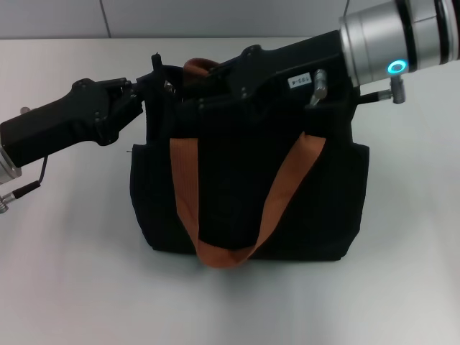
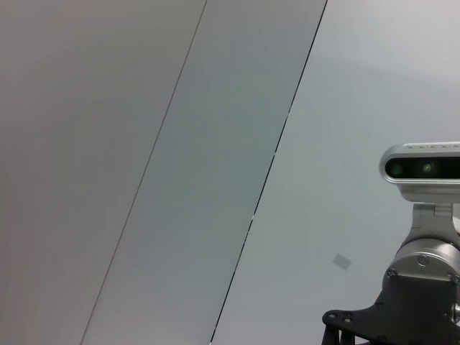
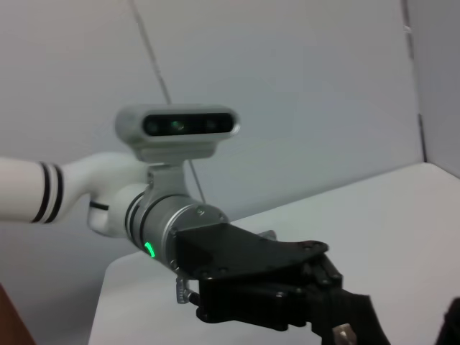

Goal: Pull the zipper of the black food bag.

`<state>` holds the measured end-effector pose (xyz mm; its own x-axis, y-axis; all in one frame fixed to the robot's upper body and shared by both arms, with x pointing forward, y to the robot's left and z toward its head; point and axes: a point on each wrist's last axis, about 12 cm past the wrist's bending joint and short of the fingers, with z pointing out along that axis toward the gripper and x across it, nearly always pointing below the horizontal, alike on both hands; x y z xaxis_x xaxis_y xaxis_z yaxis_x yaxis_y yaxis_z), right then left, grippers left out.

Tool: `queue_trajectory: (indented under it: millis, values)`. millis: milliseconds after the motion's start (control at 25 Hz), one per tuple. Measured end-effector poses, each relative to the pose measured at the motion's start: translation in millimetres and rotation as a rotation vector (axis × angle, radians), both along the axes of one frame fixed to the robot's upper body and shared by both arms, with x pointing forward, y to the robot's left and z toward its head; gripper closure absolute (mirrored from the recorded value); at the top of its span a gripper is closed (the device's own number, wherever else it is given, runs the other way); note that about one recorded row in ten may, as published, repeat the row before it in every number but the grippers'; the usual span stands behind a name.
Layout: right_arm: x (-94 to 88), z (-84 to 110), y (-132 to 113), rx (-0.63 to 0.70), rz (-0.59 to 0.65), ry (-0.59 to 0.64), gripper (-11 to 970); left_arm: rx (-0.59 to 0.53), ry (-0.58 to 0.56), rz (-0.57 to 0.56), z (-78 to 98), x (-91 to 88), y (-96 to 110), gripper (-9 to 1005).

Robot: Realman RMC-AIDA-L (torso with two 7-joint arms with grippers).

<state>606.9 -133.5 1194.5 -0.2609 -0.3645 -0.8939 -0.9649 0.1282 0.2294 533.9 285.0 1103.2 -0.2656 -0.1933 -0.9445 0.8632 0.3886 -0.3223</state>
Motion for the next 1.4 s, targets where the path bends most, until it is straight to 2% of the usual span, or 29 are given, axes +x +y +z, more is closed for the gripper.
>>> queue_trajectory:
  millis: [560, 1400]
  values:
    - [-1.2, -1.0, 12, -0.012, 0.037, -0.085, 567, -0.002, 0.000, -0.003, 0.7, 0.9, -1, 924]
    - [-5.4, 2.3, 19, -0.014, 0.080, -0.118, 566, -0.013, 0.002, -0.007, 1.0, 0.9, -3, 919]
